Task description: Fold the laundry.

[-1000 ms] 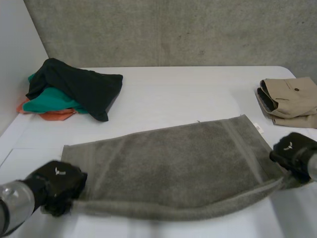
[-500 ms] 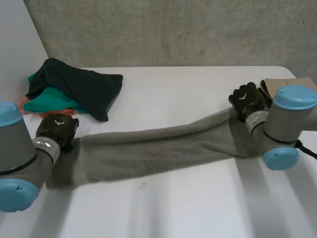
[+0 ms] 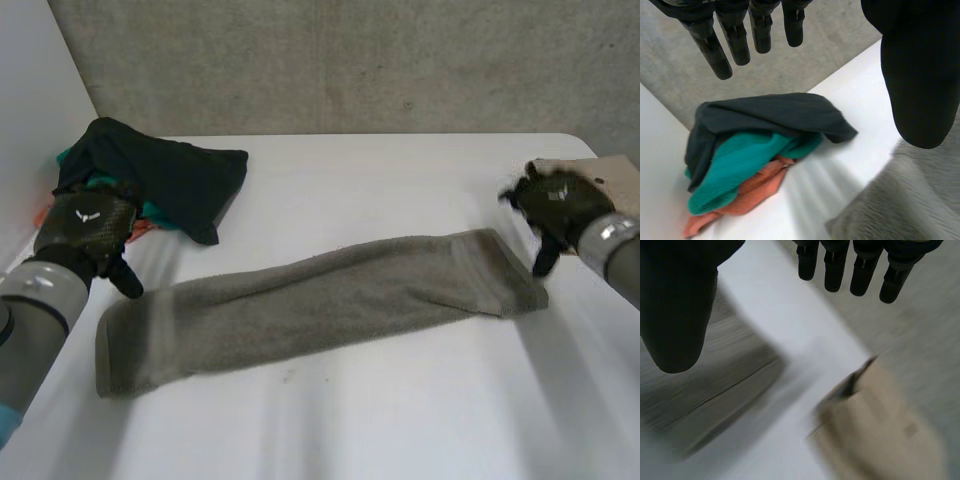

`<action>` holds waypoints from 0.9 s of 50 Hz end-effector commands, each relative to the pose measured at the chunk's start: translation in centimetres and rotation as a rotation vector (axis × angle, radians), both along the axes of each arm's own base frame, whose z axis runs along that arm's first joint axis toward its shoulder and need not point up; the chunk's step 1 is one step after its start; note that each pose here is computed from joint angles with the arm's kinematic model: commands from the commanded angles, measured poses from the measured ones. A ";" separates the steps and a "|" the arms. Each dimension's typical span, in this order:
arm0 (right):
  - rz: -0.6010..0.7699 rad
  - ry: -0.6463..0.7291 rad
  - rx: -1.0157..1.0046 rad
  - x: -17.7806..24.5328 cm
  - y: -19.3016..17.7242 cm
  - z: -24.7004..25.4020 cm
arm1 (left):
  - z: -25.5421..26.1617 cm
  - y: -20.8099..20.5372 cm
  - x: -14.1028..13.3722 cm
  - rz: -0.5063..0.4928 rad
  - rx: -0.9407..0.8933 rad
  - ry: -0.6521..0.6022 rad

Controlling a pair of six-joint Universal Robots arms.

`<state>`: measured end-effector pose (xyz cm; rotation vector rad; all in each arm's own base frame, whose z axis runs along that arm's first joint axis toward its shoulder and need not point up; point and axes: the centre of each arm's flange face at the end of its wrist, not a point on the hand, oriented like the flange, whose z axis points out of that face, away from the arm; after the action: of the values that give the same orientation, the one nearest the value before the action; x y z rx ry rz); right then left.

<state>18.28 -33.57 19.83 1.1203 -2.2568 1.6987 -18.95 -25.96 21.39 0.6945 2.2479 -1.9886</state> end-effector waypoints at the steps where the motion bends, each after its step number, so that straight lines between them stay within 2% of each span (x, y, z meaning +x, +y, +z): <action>1: -0.002 -0.043 0.178 -1.5 1.5 -4.2 | -1.2 1.4 -0.4 -0.056 0.023 0.015; 12: -0.009 -0.037 0.028 -1.0 -1.1 -8.4 | -1.4 1.8 -1.3 -0.072 0.021 0.026; 17: -0.208 -0.009 -0.073 -4.1 -1.9 -5.9 | -1.0 2.1 -1.4 -0.065 0.004 0.026; 21: -0.275 0.014 -0.114 -7.2 -2.0 -4.0 | -0.4 2.1 -1.2 -0.056 -0.016 0.031; 25: -0.316 0.096 -0.097 -10.8 -2.4 -4.0 | -0.1 2.0 -0.9 -0.047 -0.028 0.034; 30: -0.366 0.320 -0.086 -15.3 -3.4 -4.0 | 0.0 2.1 -0.6 -0.035 -0.025 0.035; 32: -0.363 0.384 -0.090 -15.7 -3.7 -3.8 | 0.0 2.2 -0.5 -0.035 -0.025 0.035; 36: -0.299 0.421 -0.121 -13.1 -4.1 -3.5 | 0.1 2.5 -0.6 -0.042 -0.027 0.037; 40: -0.169 0.393 -0.228 -7.6 -3.1 -1.8 | 0.3 2.6 -0.7 -0.046 -0.035 0.038; 41: -0.095 0.381 -0.295 -4.8 -2.2 -0.8 | 0.5 2.7 -0.8 -0.051 -0.039 0.041; 44: 0.041 0.350 -0.399 -0.3 -0.1 0.4 | 0.7 2.8 -0.8 -0.052 -0.045 0.046; 45: 0.144 0.324 -0.465 2.6 1.7 1.0 | 0.7 3.0 -1.0 -0.058 -0.047 0.049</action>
<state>11.50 -36.44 18.28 1.1026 -1.7755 1.4917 -19.63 -23.33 21.78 0.7160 2.2319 -2.0774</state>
